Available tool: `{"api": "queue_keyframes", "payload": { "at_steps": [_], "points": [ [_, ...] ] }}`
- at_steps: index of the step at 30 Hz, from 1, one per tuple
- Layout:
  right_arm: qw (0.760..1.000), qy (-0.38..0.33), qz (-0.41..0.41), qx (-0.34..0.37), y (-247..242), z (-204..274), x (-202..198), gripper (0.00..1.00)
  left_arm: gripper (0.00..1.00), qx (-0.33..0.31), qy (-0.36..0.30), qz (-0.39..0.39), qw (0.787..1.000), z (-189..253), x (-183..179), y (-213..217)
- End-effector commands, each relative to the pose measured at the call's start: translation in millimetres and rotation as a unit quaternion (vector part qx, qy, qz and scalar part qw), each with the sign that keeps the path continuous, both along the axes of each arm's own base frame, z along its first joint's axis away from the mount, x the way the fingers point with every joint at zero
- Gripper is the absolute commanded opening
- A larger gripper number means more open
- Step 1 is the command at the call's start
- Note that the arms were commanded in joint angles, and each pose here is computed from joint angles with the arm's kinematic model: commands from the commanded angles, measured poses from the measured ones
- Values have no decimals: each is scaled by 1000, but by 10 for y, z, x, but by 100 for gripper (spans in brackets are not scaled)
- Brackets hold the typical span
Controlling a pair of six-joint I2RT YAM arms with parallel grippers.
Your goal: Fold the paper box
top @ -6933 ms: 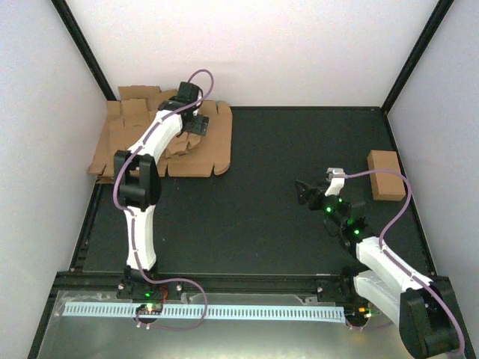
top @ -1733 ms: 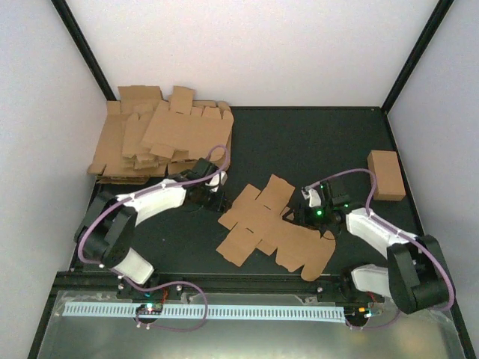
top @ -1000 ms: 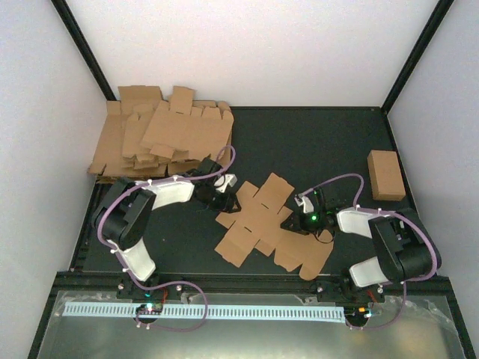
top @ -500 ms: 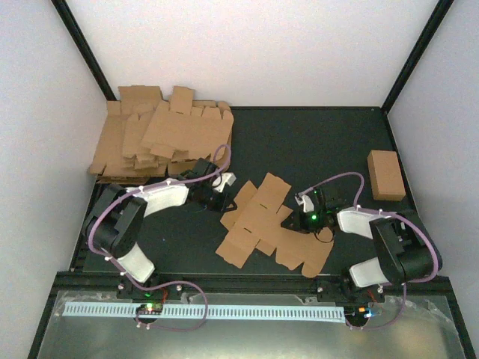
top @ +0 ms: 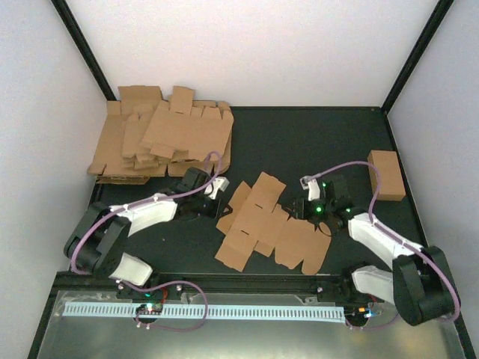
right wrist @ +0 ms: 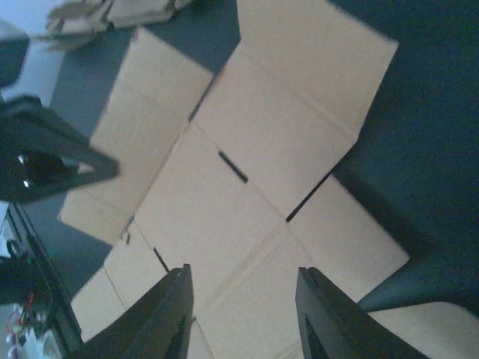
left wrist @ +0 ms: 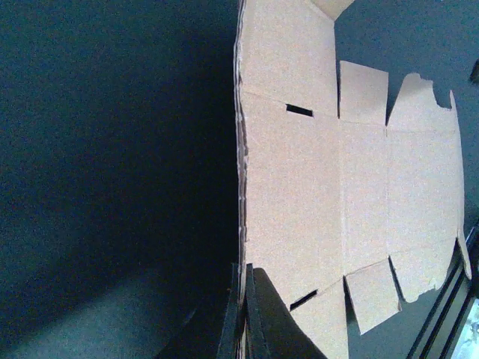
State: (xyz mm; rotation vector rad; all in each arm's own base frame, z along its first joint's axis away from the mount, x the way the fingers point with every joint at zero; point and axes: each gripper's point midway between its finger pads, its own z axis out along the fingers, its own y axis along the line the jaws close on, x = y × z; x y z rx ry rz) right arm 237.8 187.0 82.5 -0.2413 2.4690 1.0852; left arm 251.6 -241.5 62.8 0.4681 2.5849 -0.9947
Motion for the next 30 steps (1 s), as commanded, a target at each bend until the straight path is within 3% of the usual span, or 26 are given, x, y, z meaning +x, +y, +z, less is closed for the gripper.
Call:
{"api": "queue_keyframes", "payload": {
  "at_steps": [1,4,6,8,14,18,30],
  "points": [
    [996,-83,-32,-20,-86,246,209,44,2,-30,-63,7,998,187,85,-23],
    [992,-110,-50,-40,-162,344,288,62,2,-39,-77,5,996,200,58,-21],
    [989,-127,-62,-51,-215,398,321,84,2,-46,-86,3,995,202,38,-16],
    [985,-143,-76,-61,-270,449,351,99,1,-52,-98,3,994,213,23,-4],
    [968,-155,-168,-100,-557,527,502,100,2,-66,-136,4,989,327,1,25],
    [966,-169,-170,-98,-532,633,608,99,2,-74,-168,2,983,469,9,35],
    [979,-188,-32,-68,-94,1441,693,100,1,-106,-231,-17,967,743,-118,53]
  ]
}}
